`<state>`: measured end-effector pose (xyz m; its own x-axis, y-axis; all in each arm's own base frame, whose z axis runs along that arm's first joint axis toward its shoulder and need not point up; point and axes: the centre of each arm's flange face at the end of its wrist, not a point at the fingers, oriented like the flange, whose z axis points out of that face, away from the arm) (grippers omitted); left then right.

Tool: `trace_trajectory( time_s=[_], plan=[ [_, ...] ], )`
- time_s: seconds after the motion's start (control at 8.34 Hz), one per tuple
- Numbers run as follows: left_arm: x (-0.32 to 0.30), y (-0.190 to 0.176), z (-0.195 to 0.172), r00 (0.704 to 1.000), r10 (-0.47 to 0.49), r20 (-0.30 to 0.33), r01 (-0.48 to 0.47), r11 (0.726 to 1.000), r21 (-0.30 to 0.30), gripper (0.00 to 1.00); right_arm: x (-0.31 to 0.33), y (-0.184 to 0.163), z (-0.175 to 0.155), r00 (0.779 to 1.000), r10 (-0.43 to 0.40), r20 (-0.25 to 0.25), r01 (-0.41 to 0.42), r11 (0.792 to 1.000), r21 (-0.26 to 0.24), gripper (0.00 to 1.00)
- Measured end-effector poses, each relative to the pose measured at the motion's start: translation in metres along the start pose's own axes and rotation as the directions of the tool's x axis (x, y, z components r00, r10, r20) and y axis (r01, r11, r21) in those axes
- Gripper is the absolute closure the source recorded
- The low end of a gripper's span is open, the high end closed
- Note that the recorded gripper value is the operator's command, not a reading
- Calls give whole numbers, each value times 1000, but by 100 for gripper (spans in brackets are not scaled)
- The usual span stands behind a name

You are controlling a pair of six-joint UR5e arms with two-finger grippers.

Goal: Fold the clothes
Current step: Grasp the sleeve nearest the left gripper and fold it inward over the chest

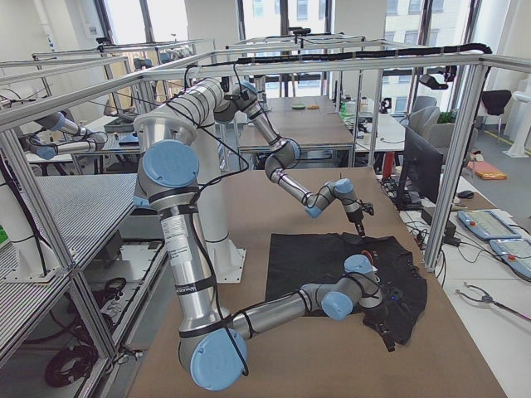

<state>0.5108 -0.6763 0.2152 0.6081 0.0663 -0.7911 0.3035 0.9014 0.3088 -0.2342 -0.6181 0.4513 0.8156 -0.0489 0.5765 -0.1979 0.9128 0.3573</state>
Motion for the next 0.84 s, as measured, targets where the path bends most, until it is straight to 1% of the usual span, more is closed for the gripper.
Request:
trace_trajectory(
  time_s=[0.12,0.24,0.36,0.48,0.84],
  plan=[
    [12,8,3,1000,-6,7,6,1000,12,100,0,0,0,1000,0,0,0,1000,0,5],
    [17,15,6,1000,-5,14,5,1000,22,34,-1,1,1,1000,-2,0,2,1000,-2,5],
    [19,18,8,1000,1,19,-1,1000,26,0,-2,2,2,1000,-4,1,4,1000,-3,5],
    [18,18,8,1000,5,20,-6,1000,31,0,-3,2,2,1000,-5,1,5,1000,-4,5],
    [27,13,-3,1000,-6,-9,6,999,42,0,-8,3,5,1000,-12,4,12,1000,-7,5]
  ],
)
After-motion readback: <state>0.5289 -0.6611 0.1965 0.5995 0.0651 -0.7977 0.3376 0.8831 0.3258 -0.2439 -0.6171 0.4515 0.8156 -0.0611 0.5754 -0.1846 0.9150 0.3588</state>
